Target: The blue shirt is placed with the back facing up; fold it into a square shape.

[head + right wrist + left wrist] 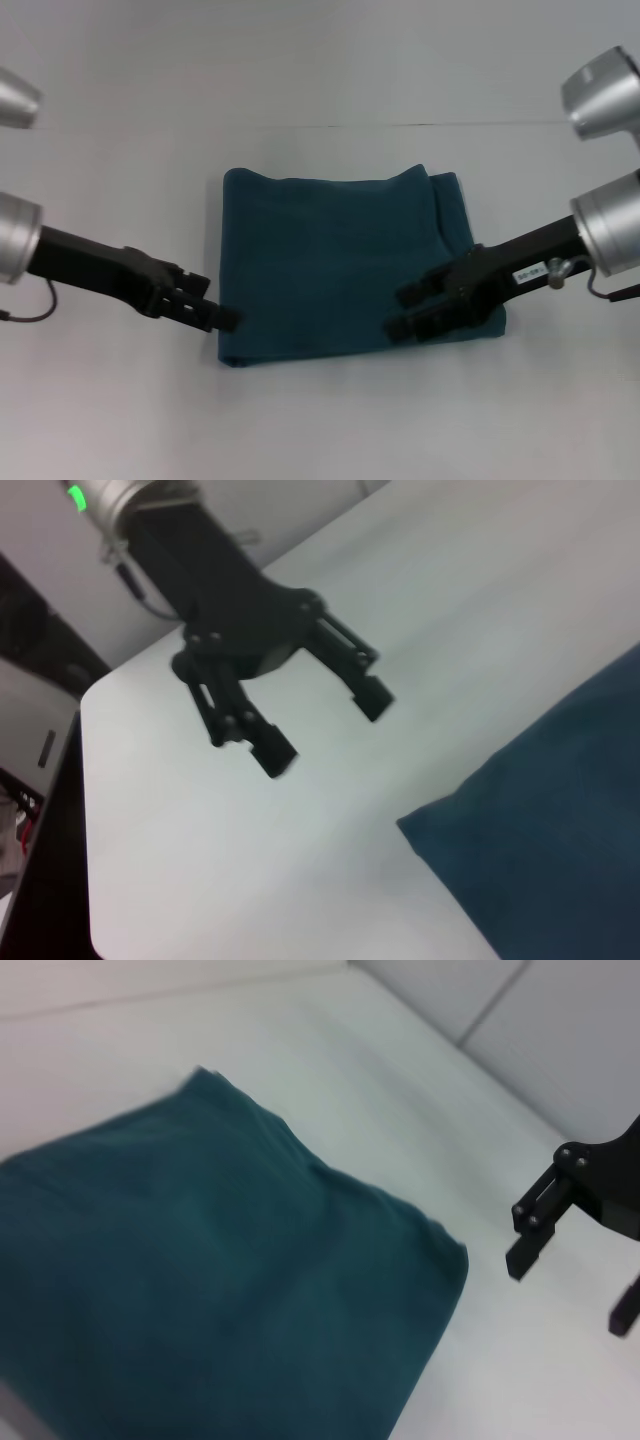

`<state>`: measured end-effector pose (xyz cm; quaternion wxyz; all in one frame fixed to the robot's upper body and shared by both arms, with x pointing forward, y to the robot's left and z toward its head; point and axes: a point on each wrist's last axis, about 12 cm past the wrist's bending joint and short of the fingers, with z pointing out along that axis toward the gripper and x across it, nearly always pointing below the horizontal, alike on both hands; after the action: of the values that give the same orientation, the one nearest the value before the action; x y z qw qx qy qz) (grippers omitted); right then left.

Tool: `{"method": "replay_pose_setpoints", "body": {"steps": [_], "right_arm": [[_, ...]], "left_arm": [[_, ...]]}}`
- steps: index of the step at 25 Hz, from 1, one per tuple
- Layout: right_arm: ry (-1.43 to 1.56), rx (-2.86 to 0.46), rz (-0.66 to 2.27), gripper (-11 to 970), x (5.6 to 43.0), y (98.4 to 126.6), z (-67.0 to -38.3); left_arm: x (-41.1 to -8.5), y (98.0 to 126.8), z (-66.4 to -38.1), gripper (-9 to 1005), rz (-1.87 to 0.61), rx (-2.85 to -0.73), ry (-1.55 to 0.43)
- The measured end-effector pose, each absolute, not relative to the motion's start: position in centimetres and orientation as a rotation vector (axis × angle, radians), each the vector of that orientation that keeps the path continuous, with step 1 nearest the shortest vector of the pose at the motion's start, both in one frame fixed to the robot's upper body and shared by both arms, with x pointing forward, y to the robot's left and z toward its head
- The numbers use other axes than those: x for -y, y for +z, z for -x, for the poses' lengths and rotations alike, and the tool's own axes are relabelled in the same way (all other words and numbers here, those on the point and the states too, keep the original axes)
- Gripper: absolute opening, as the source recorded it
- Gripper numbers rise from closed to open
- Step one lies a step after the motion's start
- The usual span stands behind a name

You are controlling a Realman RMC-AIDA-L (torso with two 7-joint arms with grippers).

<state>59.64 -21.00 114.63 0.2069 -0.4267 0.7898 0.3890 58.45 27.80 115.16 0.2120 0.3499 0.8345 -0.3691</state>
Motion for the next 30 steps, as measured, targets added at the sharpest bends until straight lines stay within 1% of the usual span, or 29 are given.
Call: {"method": "replay_pose_setpoints", "body": {"steps": [3, 10, 24, 30], "right_arm": [[1.096, -2.183, 1.181, 675, 20.6, 114.5, -59.6], [1.056, -2.157, 1.07, 676, 22.2, 114.6, -59.8], [1.013, -2.16, 0.995, 676, 24.0, 114.8, -59.8], [1.004, -2.159, 0.99, 676, 24.2, 115.2, -60.1]], "left_arm": [[-26.7, 115.1, -58.8, 932, -1.031, -2.301, -1.004], [-24.3, 115.0, -59.2, 932, -1.114, -2.222, -0.988], [-23.3, 115.3, -59.9, 932, -1.096, -2.203, -0.96], [-22.8, 116.0, -60.1, 932, -1.133, -2.245, -0.923]]}}
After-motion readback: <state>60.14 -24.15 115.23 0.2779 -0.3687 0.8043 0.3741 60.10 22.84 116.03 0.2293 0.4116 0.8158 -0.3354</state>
